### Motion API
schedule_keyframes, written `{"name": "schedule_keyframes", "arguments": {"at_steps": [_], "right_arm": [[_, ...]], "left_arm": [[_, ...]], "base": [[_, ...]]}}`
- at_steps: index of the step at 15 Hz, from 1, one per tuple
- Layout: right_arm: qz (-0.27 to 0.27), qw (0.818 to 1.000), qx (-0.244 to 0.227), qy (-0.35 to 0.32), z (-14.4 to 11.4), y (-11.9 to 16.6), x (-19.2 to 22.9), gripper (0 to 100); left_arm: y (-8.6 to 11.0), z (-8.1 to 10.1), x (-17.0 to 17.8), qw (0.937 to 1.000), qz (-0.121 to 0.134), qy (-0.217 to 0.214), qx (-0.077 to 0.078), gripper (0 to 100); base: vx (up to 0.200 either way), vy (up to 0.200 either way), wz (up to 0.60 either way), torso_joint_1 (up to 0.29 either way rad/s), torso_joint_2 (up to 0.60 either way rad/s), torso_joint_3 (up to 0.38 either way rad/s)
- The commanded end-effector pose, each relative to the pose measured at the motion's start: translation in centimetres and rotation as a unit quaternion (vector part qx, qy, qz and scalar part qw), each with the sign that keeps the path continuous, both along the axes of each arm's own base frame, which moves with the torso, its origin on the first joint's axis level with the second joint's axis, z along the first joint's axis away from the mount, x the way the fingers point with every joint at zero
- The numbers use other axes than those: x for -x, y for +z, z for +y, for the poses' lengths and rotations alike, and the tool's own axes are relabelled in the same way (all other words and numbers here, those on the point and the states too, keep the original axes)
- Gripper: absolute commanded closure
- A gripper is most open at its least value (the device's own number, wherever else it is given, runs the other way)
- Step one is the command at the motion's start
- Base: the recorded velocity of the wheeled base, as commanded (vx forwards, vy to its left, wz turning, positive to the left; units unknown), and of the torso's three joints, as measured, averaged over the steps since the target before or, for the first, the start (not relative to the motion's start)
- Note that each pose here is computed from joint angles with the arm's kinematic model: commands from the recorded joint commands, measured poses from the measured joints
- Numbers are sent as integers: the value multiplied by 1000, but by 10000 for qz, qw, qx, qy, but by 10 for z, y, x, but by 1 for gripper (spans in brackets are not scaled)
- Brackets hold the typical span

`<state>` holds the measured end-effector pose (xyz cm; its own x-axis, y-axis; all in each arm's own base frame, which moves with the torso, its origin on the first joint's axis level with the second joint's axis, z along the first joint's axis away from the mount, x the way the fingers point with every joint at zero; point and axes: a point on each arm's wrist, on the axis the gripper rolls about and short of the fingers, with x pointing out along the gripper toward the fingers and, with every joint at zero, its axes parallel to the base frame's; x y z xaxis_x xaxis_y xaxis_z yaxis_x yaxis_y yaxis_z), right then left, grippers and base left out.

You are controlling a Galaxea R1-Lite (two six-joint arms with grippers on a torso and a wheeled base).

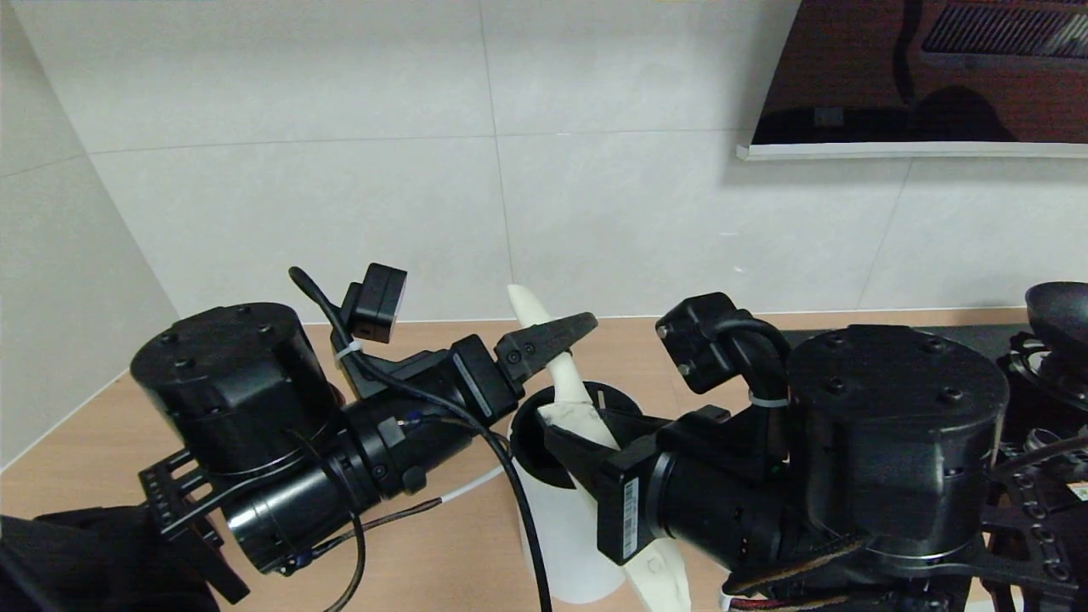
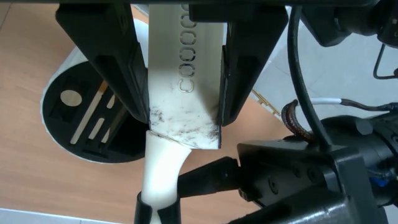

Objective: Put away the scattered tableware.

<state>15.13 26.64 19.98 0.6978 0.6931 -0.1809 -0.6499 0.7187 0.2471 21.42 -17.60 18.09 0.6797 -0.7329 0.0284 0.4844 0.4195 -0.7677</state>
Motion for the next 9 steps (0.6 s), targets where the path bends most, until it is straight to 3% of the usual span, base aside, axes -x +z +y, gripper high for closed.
{"name": "schedule_keyframes", "arguments": {"at_steps": [1, 2, 3, 9], "right_arm": [[-7, 10000, -11, 0, -1, 2, 1, 100], [-11, 10000, -18, 7, -2, 2, 1, 100], [-4, 10000, -4, 7, -2, 2, 2, 100], [-25, 10000, -45, 0, -4, 4, 2, 100]], "left_arm": [[0, 0, 0, 10000, -6, -4, 8, 0], [0, 0, 0, 10000, -6, 4, 8, 0], [0, 0, 0, 10000, 6, 4, -2, 100], [-2, 0, -1, 10000, 41, -12, -21, 100]], "base": [[0, 0, 0, 0, 0, 0], [0, 0, 0, 0, 0, 0], [0, 0, 0, 0, 0, 0], [0, 0, 0, 0, 0, 0]]}}
